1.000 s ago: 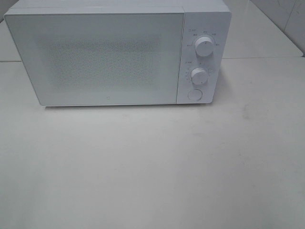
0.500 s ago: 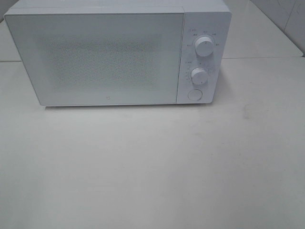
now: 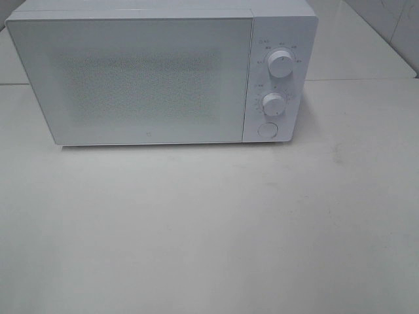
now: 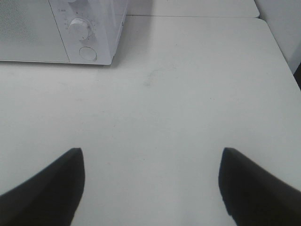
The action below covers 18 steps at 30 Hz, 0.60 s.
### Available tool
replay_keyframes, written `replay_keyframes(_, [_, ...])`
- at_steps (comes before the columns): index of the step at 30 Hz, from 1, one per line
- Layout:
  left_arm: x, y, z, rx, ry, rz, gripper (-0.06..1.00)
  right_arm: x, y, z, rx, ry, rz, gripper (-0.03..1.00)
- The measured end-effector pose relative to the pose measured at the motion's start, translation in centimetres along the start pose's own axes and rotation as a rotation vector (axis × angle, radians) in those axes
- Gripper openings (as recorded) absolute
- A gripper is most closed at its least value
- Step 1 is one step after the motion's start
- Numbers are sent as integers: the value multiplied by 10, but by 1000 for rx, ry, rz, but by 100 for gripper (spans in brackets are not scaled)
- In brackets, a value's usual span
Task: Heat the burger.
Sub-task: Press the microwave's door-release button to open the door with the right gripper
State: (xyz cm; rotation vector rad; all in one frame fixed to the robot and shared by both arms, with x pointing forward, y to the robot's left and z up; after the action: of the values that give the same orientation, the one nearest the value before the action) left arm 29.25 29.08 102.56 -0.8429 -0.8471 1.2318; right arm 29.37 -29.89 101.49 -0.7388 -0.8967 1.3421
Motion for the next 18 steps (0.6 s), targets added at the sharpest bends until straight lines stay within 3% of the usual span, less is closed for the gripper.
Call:
replay_keyframes(7, [0, 0, 0, 0, 0, 0, 98, 1, -4, 1, -1, -1, 0, 76])
replay_keyframes(18, [0, 0, 0, 0, 0, 0, 98, 9, -45, -25, -39, -12, 6, 76])
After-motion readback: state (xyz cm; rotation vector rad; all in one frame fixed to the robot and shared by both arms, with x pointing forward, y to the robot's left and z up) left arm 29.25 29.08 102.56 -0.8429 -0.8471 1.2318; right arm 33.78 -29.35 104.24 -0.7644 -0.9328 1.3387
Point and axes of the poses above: a point on each arm's last joint axis where the gripper is mounted, z pointing back along that axis away from the gripper, x along the wrist's bending axis when the last joint is at zero, y = z × x, the point moved 7 cm from there along -z, pointing out along that axis toward the gripper, and after that the axes turned 7 degrees about -z, right-handed, at the moved point
